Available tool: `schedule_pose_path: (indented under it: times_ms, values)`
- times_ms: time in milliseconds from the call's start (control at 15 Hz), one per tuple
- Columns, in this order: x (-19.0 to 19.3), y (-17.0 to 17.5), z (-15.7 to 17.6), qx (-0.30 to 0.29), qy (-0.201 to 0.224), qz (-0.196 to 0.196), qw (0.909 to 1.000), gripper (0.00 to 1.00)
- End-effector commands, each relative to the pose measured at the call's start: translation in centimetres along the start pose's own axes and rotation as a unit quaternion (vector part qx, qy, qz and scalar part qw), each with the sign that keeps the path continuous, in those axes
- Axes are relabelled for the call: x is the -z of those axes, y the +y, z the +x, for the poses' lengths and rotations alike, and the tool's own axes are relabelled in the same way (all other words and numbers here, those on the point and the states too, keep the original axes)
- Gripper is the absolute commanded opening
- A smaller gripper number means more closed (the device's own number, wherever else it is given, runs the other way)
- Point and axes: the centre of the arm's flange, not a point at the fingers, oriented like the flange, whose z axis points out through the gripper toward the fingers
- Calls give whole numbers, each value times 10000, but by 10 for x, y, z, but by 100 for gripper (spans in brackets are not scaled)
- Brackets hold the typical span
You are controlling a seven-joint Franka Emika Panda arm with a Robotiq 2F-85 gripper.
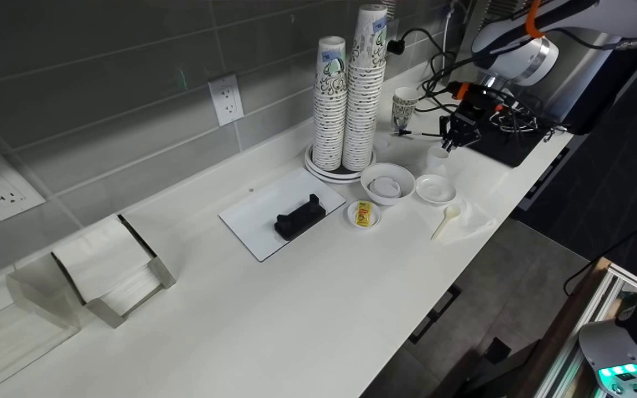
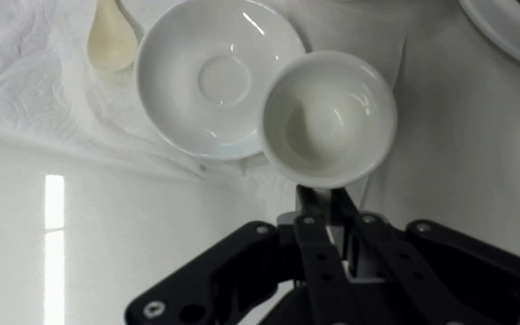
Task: Pick up the white tea cup and put it on the kitchen counter
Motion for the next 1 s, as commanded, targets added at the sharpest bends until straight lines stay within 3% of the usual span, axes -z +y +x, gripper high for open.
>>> schedule_pose_path:
  times_ms: [0,933]
  values:
    - [-3,-12,12,-345,-60,106,9993,3]
    - [-24,-22,33,-1203,163,-107,9925,3]
